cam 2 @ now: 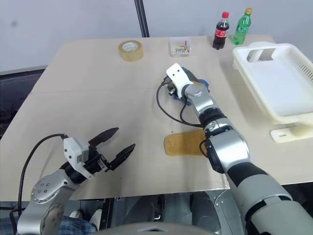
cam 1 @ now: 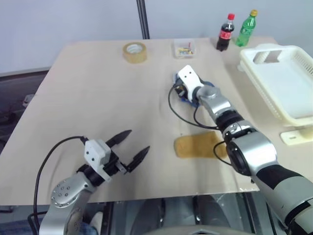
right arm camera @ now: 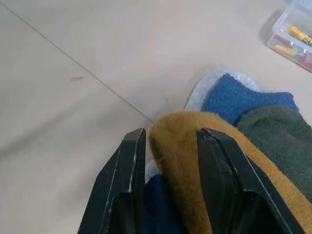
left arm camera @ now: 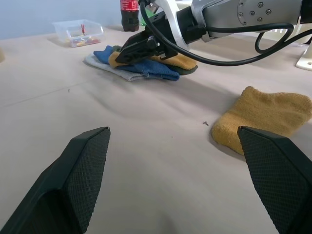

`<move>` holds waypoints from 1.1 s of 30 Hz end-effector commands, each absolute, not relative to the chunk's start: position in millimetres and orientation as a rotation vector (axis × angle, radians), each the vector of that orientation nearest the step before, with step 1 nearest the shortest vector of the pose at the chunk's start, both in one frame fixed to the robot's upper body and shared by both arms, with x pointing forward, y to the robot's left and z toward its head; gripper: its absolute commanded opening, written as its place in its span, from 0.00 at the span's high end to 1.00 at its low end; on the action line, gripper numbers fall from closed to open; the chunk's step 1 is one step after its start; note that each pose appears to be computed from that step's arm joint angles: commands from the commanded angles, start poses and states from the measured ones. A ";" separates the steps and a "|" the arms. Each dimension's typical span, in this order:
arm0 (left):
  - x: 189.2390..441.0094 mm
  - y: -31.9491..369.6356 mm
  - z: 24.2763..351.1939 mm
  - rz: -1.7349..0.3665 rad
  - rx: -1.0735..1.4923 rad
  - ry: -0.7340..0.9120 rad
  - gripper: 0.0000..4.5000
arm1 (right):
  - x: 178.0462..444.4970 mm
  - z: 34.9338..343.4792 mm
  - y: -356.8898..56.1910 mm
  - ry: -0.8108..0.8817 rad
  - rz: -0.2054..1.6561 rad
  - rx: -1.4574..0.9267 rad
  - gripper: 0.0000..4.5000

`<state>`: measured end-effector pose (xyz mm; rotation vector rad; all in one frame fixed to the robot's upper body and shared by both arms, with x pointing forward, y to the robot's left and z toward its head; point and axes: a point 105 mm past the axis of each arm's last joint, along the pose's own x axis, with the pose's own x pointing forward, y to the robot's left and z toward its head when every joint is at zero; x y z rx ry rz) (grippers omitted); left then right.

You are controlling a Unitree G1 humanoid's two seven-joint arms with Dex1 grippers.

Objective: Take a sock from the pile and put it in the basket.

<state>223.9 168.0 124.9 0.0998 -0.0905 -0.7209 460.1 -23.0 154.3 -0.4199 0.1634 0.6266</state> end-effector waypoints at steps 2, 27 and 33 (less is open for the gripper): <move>222.6 164.6 128.4 -0.728 0.111 -0.121 0.00 | 465.3 180.9 -24.1 0.111 0.617 -0.447 0.63; 224.7 163.7 123.2 -0.749 0.104 -0.110 0.00 | 462.0 181.0 -84.0 0.221 0.639 -0.567 0.63; 225.4 165.0 122.4 -0.741 0.104 -0.110 0.00 | 463.9 177.6 -87.0 0.219 0.621 -0.600 0.92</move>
